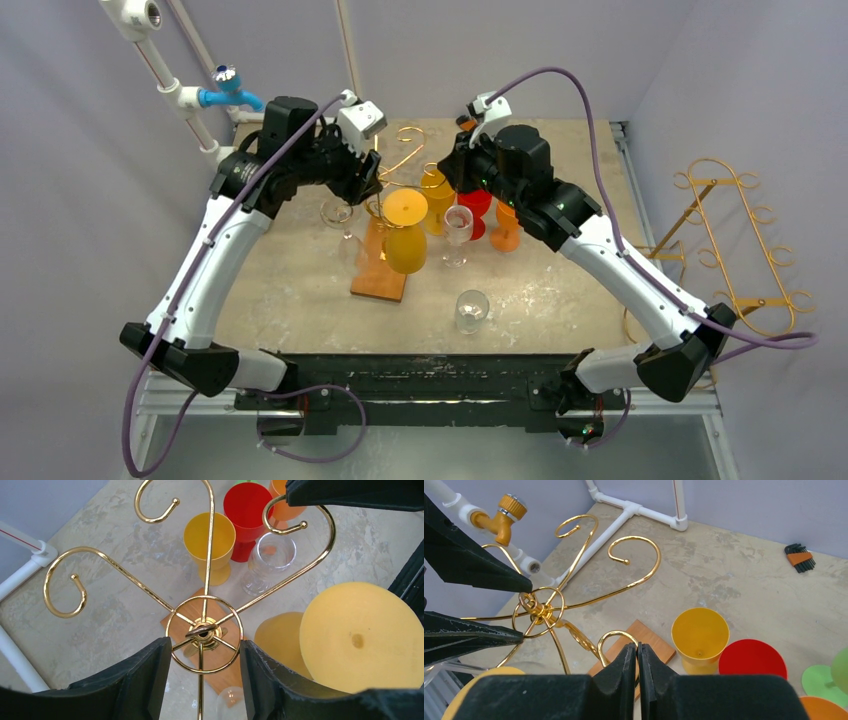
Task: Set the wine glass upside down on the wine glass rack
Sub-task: Adjust the wine rack at the center of the board.
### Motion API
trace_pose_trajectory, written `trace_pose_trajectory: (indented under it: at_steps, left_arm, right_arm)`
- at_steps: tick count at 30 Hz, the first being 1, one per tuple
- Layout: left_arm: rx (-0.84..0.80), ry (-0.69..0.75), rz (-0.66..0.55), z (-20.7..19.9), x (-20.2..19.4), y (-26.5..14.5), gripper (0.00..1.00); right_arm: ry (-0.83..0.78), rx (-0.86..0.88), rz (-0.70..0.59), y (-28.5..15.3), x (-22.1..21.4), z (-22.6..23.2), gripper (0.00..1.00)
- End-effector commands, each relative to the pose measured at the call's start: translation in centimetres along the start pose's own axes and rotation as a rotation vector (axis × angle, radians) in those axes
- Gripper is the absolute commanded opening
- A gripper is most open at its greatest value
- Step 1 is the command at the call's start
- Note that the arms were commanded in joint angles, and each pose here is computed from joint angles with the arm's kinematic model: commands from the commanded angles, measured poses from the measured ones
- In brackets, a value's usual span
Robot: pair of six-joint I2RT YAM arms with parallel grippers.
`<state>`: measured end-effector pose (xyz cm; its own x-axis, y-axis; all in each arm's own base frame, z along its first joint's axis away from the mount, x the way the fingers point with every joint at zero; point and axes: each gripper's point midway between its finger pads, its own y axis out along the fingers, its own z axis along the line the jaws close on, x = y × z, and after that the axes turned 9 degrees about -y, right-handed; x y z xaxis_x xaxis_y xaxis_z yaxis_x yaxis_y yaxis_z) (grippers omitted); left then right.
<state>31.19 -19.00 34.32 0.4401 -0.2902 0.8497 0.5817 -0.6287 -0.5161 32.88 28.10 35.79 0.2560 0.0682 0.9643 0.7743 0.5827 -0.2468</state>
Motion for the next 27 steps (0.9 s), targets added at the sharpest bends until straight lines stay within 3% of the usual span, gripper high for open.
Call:
trace_pose_trajectory:
  at_steps: [1,27]
  left_arm:
    - [0.104,0.034,-0.025,1.8,0.9,-0.7,0.54]
    - [0.198,0.132,0.002,4.0,0.4,-0.6,0.48]
  right_arm:
    - [0.014,0.065,0.09,0.0,-2.8,1.7,0.13]
    - [0.022,0.149,0.116,-1.1,-5.4,6.7,0.1]
